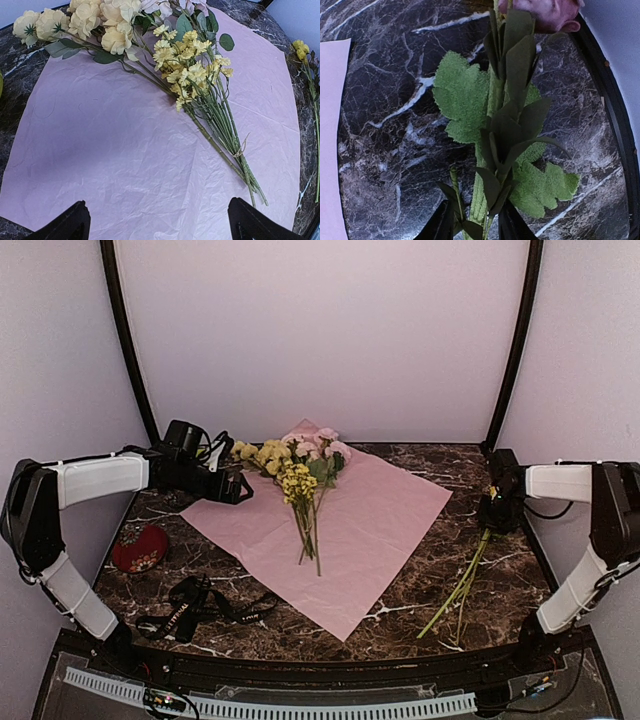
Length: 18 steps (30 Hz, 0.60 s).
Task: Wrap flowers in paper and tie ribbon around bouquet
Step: Pick up the fake flower from the corner of the board.
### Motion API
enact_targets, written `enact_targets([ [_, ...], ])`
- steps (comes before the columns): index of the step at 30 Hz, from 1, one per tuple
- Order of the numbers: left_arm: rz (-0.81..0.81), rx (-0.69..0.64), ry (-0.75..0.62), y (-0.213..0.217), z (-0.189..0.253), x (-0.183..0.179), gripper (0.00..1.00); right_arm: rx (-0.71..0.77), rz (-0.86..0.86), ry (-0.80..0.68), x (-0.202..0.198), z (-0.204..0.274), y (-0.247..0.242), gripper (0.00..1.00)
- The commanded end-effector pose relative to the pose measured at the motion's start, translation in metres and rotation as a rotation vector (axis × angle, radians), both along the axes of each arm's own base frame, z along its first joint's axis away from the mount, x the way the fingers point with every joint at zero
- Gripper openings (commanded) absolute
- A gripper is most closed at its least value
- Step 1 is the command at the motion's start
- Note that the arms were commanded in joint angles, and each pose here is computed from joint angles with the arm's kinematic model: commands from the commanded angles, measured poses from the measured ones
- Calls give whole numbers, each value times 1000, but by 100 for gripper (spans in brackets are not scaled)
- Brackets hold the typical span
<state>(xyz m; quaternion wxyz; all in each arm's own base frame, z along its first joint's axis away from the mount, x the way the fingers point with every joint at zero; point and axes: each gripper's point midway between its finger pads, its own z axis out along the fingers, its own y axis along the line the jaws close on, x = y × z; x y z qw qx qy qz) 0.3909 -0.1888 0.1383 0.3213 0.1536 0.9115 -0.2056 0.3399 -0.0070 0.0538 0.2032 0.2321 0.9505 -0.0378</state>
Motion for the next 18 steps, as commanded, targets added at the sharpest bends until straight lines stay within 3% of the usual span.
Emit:
enact_targets([
  [1, -5, -26, -43, 0, 23, 0, 99, -2, 4, 14, 4, -18, -3, 30],
  [6, -6, -25, -40, -1, 22, 1, 99, -16, -3, 26, 2, -25, -6, 21],
  [13, -9, -26, -37, -1, 21, 1, 99, -62, -8, 60, -12, -20, -14, 20],
  [18, -15, -31, -30, -2, 20, 0, 99, -115, -16, 4, -7, 15, -23, 21],
])
